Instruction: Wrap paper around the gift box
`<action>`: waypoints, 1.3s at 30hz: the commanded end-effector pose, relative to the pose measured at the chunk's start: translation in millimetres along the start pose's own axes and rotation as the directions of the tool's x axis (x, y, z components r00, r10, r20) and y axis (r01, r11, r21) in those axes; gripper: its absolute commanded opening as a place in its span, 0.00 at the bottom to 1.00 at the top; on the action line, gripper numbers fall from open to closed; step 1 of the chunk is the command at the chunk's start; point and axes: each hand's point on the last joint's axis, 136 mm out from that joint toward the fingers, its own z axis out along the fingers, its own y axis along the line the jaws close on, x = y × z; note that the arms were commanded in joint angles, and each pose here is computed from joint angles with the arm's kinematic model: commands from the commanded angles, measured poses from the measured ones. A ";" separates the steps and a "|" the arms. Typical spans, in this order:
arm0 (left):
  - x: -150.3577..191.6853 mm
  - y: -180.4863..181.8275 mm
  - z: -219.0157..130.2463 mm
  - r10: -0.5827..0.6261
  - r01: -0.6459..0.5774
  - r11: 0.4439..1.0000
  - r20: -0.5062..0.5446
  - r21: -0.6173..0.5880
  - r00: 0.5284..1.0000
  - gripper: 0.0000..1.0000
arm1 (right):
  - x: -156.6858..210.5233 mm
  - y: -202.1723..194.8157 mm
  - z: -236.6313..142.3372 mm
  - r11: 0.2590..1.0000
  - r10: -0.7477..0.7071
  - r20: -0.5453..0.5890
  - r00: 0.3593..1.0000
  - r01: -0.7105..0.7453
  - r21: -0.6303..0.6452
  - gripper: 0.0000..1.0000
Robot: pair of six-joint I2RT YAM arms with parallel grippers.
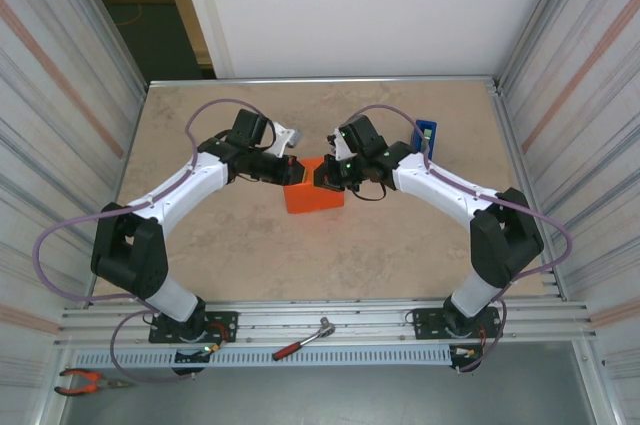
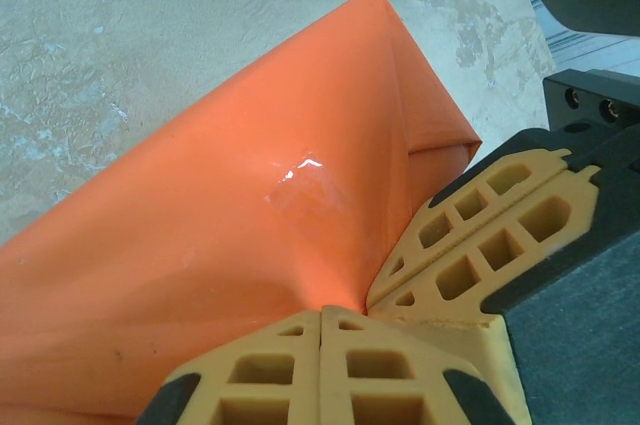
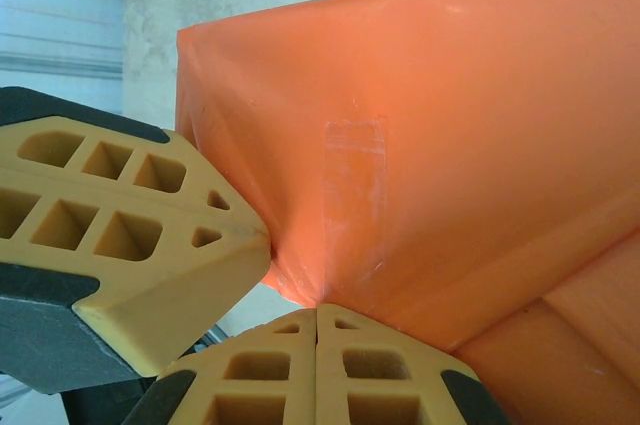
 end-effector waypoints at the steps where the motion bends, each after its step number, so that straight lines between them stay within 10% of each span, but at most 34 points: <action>1: 41.1 35.0 16.1 -0.076 0.063 0.992 -0.125 -0.105 0.989 0.00 | 19.3 -5.4 1.0 0.999 0.033 -0.038 0.999 -0.032 0.024 0.00; 25: 42.6 35.6 17.2 -0.081 0.068 0.993 -0.129 -0.101 0.988 0.00 | 17.2 -8.9 -3.2 0.998 0.047 0.014 0.999 -0.047 0.037 0.00; 39: 43.9 34.9 19.0 -0.082 0.070 0.993 -0.132 -0.093 0.988 0.00 | -1.6 -19.7 9.2 0.992 0.037 0.234 0.971 -0.064 0.109 0.00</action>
